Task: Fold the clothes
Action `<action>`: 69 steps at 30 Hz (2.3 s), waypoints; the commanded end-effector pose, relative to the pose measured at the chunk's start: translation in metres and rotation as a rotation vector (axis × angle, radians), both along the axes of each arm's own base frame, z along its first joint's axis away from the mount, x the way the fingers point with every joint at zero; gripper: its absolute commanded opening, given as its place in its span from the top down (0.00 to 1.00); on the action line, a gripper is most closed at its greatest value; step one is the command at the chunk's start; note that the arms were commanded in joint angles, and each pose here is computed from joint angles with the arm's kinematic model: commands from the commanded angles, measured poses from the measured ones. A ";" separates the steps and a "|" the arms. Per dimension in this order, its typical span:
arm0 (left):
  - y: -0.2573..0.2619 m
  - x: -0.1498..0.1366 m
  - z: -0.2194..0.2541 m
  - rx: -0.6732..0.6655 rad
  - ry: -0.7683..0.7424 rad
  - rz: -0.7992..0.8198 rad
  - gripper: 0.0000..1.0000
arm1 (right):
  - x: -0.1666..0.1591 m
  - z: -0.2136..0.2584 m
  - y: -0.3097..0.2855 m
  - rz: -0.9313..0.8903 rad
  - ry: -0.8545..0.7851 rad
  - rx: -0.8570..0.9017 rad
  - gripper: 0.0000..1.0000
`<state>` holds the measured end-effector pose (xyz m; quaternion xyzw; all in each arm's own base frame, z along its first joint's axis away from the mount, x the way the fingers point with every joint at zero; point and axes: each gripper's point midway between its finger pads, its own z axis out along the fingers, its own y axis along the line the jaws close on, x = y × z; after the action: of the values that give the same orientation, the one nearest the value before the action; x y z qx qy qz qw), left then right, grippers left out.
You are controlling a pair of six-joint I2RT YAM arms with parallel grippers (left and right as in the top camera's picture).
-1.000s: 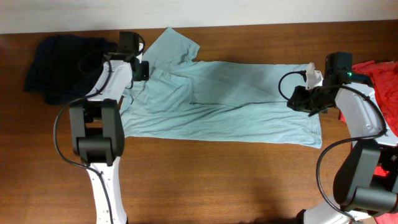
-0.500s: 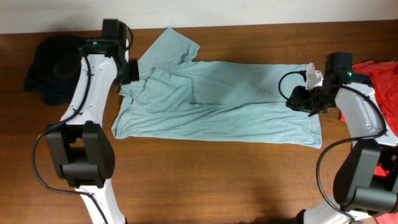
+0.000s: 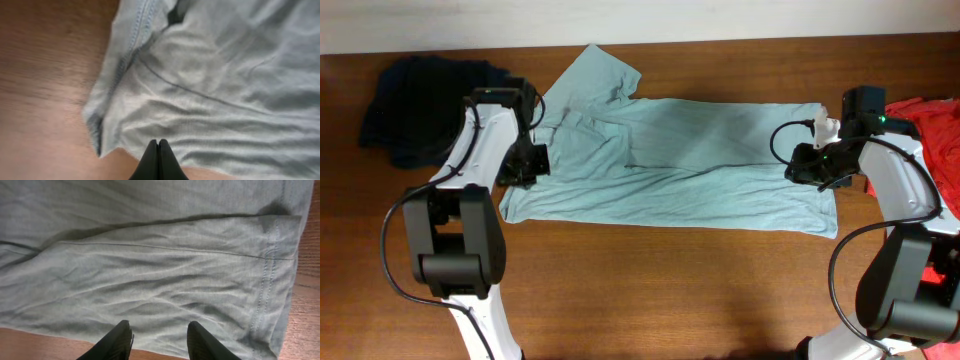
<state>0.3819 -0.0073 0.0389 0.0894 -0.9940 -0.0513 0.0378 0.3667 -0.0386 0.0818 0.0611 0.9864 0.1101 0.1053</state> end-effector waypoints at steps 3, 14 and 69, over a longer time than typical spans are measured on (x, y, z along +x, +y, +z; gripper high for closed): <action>-0.002 -0.012 -0.028 -0.017 0.019 0.060 1.00 | -0.003 -0.004 -0.001 -0.001 0.017 -0.015 0.58; 0.000 -0.048 -0.064 -0.009 0.094 0.062 1.00 | -0.004 -0.004 -0.001 -0.001 0.020 -0.015 0.58; -0.071 0.179 0.215 -0.237 -0.905 -0.337 0.17 | -0.001 -0.003 -0.001 -0.002 0.008 -0.016 0.48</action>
<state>0.5514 -0.0619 0.2639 -0.0214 -0.9149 0.0906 -0.3928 0.3670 -0.0399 0.0814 0.0615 0.9868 0.1064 0.1059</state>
